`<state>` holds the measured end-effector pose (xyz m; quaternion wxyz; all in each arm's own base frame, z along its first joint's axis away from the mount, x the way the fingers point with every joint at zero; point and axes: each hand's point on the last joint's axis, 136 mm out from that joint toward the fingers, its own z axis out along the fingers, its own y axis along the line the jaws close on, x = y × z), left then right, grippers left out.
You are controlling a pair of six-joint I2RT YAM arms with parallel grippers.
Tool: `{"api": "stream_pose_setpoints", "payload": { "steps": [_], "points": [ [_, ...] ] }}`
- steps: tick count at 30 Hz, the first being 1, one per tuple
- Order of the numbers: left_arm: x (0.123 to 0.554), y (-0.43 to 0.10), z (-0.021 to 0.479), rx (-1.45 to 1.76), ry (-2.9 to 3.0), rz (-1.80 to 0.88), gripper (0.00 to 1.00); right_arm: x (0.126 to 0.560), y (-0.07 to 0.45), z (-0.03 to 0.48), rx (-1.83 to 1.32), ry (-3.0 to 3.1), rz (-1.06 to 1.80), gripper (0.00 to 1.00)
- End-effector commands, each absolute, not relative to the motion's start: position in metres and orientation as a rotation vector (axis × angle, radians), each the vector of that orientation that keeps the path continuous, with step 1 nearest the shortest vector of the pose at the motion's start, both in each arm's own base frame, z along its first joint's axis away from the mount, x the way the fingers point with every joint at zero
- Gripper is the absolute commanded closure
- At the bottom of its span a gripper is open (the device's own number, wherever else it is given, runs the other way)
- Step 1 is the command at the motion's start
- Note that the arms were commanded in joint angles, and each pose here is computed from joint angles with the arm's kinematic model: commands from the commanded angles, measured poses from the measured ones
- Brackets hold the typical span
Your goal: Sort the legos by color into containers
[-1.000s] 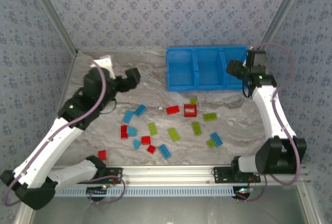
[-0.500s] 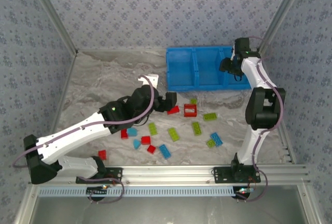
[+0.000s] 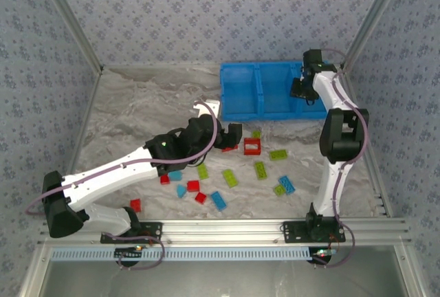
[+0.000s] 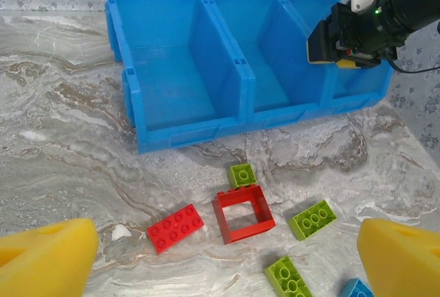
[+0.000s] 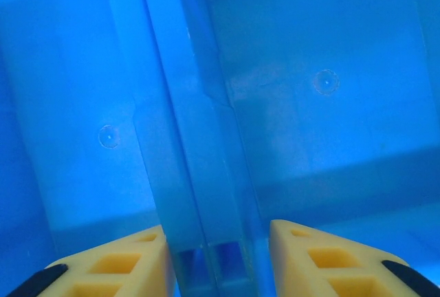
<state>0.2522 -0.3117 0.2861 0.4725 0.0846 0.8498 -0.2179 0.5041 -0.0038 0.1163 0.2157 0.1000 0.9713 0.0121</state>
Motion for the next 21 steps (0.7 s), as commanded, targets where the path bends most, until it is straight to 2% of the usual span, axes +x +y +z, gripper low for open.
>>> {"api": "stream_pose_setpoints", "payload": {
  "steps": [1, 8, 15, 21],
  "points": [
    [0.251, -0.309, 0.300, 0.179, 2.053, -0.546, 0.03, 0.504, -0.008, 0.115, 0.263, 2.718, -0.033, 0.63],
    [0.252, -0.298, 0.294, 0.161, 2.060, -0.495, 0.03, 0.505, 0.014, 0.131, 0.155, 2.683, -0.116, 0.79],
    [0.251, -0.286, 0.298, 0.126, 2.042, -0.483, 0.03, 0.499, 0.048, 0.143, 0.194, 2.632, -0.079, 0.84],
    [0.247, -0.272, 0.299, 0.102, 2.047, -0.468, 0.03, 0.504, 0.098, 0.151, 0.058, 2.593, -0.036, 0.83]
  ]
}}
